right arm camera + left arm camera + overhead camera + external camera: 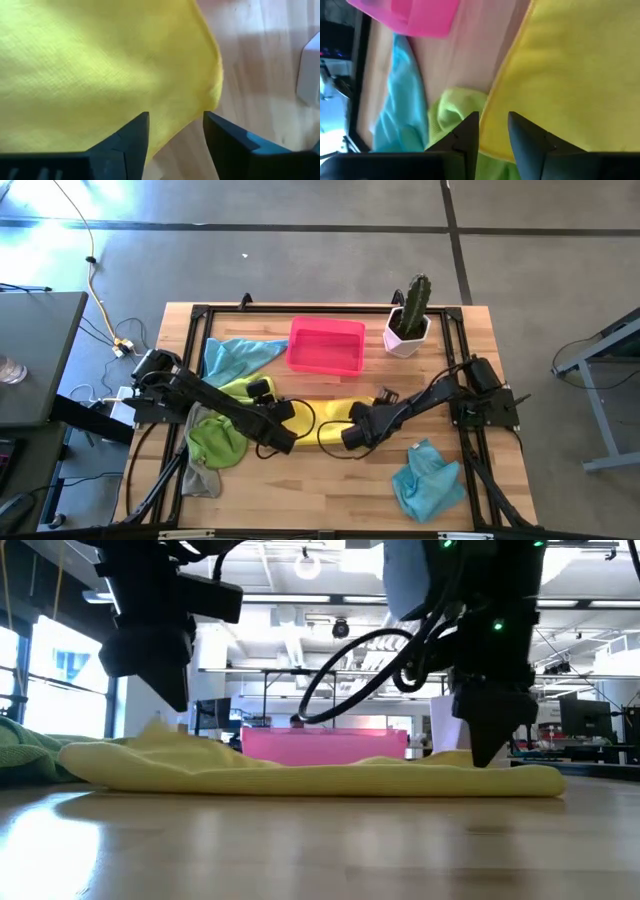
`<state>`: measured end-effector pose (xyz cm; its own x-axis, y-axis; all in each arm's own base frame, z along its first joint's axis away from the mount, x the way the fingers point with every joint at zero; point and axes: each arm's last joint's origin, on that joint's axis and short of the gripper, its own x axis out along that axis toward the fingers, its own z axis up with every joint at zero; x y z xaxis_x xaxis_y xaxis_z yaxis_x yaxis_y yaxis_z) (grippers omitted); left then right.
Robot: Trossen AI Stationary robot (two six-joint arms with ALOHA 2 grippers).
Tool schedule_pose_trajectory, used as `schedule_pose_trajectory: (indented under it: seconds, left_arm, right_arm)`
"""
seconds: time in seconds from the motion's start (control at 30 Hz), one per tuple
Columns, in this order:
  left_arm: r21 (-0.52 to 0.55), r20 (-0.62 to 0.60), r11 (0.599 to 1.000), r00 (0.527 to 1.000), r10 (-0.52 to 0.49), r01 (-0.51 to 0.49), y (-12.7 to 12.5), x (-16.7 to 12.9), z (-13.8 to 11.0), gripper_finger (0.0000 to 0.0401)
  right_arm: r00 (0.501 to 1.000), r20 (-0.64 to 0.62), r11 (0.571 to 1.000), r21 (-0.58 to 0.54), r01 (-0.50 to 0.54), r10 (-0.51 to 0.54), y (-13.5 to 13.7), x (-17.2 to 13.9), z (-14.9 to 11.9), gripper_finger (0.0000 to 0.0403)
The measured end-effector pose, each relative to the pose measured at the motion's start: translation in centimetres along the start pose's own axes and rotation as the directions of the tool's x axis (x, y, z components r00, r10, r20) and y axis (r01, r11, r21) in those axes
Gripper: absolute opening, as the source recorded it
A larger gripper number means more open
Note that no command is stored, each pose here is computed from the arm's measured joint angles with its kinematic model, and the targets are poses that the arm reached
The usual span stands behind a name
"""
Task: Fold microfiber towels
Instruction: Fold the yellow microfiber cloth on the table
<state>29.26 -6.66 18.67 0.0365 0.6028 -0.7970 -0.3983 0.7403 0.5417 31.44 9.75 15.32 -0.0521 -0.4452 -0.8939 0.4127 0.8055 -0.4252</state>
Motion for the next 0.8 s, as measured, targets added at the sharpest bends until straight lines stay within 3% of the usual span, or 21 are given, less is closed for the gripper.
schedule_pose_trajectory:
  seconds: [0.3,0.57,0.8]
  left_arm:
    - [0.169,0.007,0.986,1.000,0.006,-0.007,0.0,0.0,0.0,0.0091]
    - [0.242,0.002,0.968,0.998,-0.070,0.067,-0.5,0.0,0.3,0.0080]
    - [0.347,0.048,0.903,0.957,-0.287,0.254,-1.9,-0.3,1.5,0.0074]
  right_arm:
    - [1.000,0.030,0.994,0.111,0.001,-0.004,1.8,-1.3,-2.4,0.0172]
    - [0.997,0.080,0.985,0.171,-0.008,-0.006,3.2,-2.4,-4.4,0.0171]
    - [0.991,0.130,0.975,0.220,-0.021,-0.008,4.4,-3.3,-6.4,0.0171]
